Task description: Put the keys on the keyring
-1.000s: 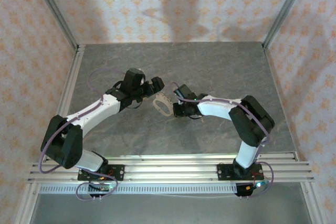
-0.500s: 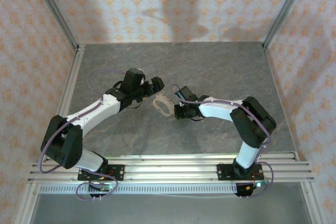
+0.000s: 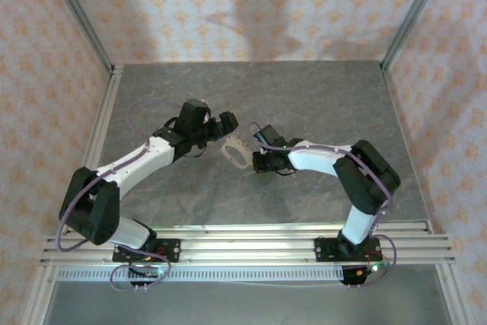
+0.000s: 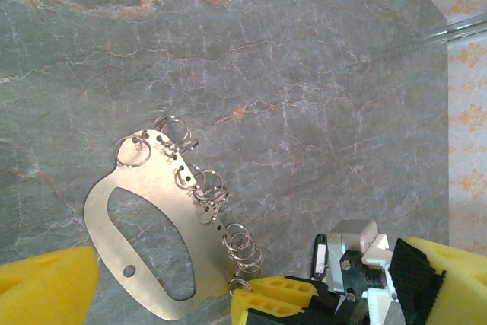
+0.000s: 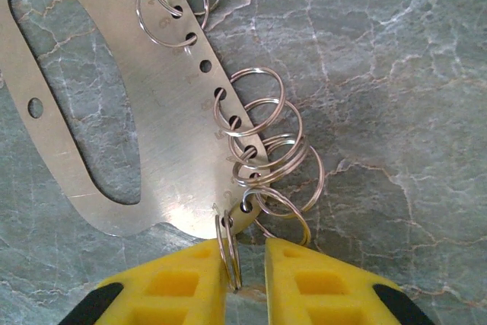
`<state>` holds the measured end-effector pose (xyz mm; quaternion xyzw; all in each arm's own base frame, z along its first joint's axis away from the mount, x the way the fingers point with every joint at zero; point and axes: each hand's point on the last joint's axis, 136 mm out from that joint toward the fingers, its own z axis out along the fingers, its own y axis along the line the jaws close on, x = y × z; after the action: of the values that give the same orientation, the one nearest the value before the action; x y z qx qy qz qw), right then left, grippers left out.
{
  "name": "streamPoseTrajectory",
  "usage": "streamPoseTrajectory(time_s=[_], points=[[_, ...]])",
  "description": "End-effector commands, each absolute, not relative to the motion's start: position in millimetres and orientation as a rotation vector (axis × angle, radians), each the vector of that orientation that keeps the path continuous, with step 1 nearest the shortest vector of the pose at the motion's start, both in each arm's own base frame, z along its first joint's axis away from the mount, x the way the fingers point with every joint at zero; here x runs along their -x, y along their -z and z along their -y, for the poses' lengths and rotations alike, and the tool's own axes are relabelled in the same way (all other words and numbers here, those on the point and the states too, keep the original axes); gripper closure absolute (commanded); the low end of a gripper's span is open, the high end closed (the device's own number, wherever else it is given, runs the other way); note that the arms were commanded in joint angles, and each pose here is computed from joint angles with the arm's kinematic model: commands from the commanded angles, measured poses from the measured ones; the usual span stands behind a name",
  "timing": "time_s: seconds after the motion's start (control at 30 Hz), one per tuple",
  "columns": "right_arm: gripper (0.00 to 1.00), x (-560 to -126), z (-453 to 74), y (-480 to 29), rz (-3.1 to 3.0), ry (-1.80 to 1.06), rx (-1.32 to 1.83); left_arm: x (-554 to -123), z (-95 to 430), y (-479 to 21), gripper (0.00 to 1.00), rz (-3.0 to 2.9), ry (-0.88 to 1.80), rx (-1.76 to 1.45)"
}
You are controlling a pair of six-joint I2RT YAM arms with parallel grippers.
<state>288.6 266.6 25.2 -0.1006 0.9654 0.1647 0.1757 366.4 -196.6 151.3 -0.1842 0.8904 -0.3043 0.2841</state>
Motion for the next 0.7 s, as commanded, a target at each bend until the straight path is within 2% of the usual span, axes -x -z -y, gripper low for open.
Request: streamPoseTrajectory(time_s=[0.0, 0.4, 0.5, 0.6, 0.67], points=[[0.81, -295.4, -273.1, -38.6, -2.700, -0.480, 0.285, -369.2, 196.3, -151.2, 0.00, -2.369, 0.824, 0.487], [0.85, -297.1, -275.3, -38.7, -2.699, -0.487, 0.281, -369.2, 195.9, -150.7, 0.00, -2.369, 0.823, 0.487], [0.89, -296.8, -275.5, -38.0, -2.700, -0.490, 0.281, -368.9, 196.5, -150.6, 0.00, -2.369, 0.825, 0.485], [1.00, -296.2, -276.4, -38.2, -2.700, -0.496, 0.289, -369.3, 196.7, -151.1, 0.00, -2.368, 0.827, 0.485], [1.00, -295.5, -276.6, -39.5, -2.697, -0.501, 0.294, -369.6, 196.6, -152.0, 0.00, -2.366, 0.825, 0.485]])
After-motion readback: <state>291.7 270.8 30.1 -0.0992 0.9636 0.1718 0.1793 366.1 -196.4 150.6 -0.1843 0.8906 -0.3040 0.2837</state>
